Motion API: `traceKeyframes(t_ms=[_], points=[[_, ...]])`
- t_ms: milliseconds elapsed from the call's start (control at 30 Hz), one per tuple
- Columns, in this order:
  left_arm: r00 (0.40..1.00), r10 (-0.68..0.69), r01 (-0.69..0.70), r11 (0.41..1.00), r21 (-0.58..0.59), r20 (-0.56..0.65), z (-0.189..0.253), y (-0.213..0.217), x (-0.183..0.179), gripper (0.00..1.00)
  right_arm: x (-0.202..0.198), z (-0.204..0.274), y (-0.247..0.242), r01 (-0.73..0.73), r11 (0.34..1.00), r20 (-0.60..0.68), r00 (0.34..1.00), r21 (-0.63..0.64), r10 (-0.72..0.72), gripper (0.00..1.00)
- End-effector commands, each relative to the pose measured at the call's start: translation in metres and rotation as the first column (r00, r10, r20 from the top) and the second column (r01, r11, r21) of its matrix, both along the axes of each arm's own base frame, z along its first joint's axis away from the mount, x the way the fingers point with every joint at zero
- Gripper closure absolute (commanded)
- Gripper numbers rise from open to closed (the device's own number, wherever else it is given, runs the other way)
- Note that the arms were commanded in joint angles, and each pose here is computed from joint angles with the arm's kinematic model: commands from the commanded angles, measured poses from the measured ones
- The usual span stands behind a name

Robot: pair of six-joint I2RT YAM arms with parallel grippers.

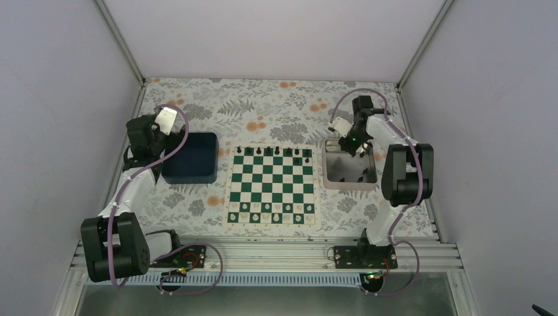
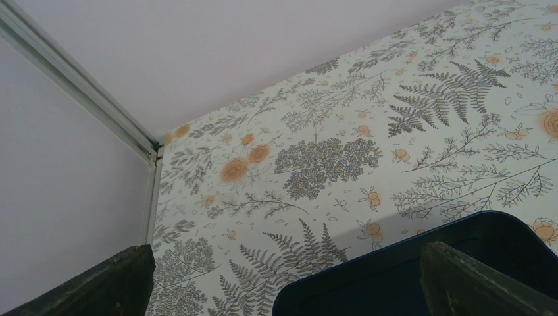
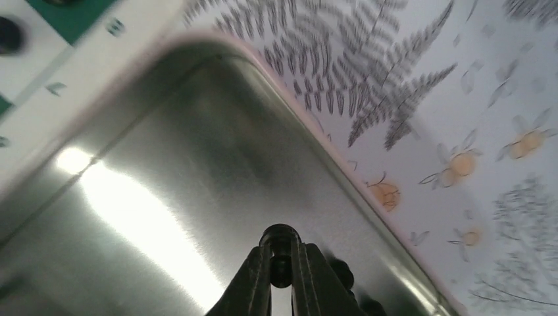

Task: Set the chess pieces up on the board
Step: Pick up the chess piece from the storage box, then place the chess piece on the chessboard.

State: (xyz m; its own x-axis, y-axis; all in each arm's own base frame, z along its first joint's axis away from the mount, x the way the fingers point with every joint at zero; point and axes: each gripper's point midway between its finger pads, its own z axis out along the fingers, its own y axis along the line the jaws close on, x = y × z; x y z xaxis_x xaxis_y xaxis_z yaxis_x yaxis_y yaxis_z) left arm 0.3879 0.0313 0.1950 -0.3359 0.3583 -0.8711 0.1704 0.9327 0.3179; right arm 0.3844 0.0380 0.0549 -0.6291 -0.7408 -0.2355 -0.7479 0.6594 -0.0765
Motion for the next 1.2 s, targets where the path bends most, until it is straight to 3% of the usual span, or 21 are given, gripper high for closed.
traceKeyframes(t_ms=[0, 233, 467, 767, 1167], points=[[1.000, -0.017, 0.017, 1.000, -0.012, 0.025, 0.009, -0.003, 0.000, 0.00, 0.002, 0.063, 0.041, -0.077, 0.997, 0.110, 0.991, 0.022, 0.074, 0.95], [0.999, -0.017, 0.017, 1.000, -0.010, 0.029, 0.011, -0.003, 0.000, 0.00, -0.024, 0.100, 0.142, -0.270, 0.961, 0.145, 0.955, 0.065, 0.258, 0.94], [0.999, -0.019, 0.019, 1.000, -0.011, 0.032, 0.011, -0.003, -0.001, 0.00, -0.040, 0.062, 0.200, -0.381, 0.921, 0.075, 0.924, 0.081, 0.376, 0.93], [0.999, -0.016, 0.016, 1.000, -0.007, 0.034, 0.011, -0.003, -0.001, 0.00, -0.037, 0.011, 0.218, -0.403, 0.913, 0.015, 0.915, 0.061, 0.403, 0.92], [0.999, -0.024, 0.024, 1.000, -0.011, 0.034, 0.011, -0.004, -0.001, 0.00, -0.035, -0.015, 0.218, -0.398, 0.917, -0.018, 0.917, 0.040, 0.399, 0.92]])
